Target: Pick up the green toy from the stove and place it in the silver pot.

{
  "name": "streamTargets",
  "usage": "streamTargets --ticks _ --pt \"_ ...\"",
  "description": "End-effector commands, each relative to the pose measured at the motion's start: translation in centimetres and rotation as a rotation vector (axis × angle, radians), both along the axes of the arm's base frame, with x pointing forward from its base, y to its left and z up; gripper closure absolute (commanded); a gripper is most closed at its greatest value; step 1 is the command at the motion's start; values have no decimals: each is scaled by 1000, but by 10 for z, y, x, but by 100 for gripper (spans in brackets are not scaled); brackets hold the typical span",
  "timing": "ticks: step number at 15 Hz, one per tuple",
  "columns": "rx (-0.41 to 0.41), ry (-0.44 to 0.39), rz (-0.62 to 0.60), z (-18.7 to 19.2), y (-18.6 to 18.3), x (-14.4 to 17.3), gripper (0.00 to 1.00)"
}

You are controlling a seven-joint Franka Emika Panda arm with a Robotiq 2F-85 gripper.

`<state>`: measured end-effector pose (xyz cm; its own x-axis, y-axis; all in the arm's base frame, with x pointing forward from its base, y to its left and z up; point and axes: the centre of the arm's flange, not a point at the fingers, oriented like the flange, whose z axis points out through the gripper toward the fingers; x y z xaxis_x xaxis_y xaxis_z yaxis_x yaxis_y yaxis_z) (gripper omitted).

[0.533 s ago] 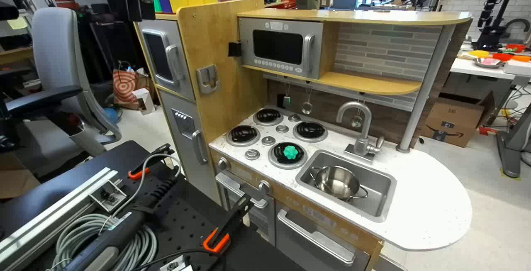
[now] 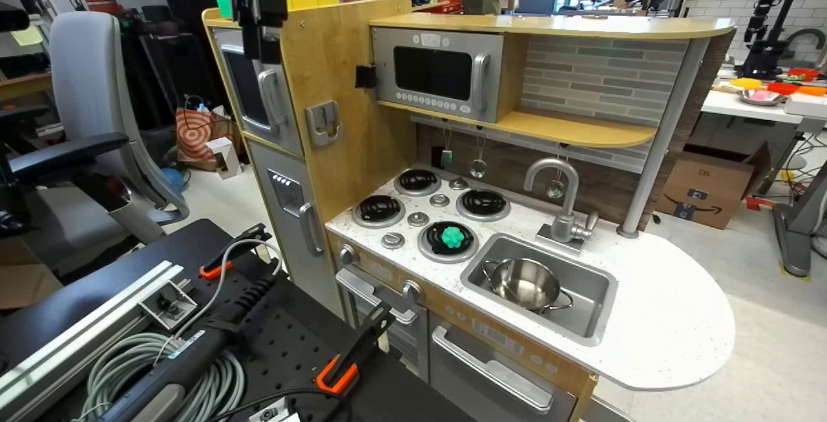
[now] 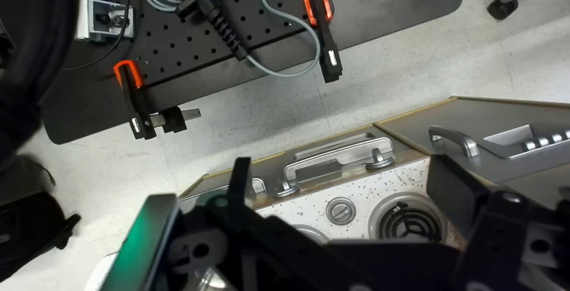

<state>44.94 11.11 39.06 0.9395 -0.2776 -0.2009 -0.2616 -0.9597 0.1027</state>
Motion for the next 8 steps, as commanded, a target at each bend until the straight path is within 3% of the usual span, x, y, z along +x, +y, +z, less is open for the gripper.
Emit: streamTargets --ticks 1,8 --pt "-14 37 -112 -33 -12 51 0" --pt "-47 123 -313 -82 -24 117 0"
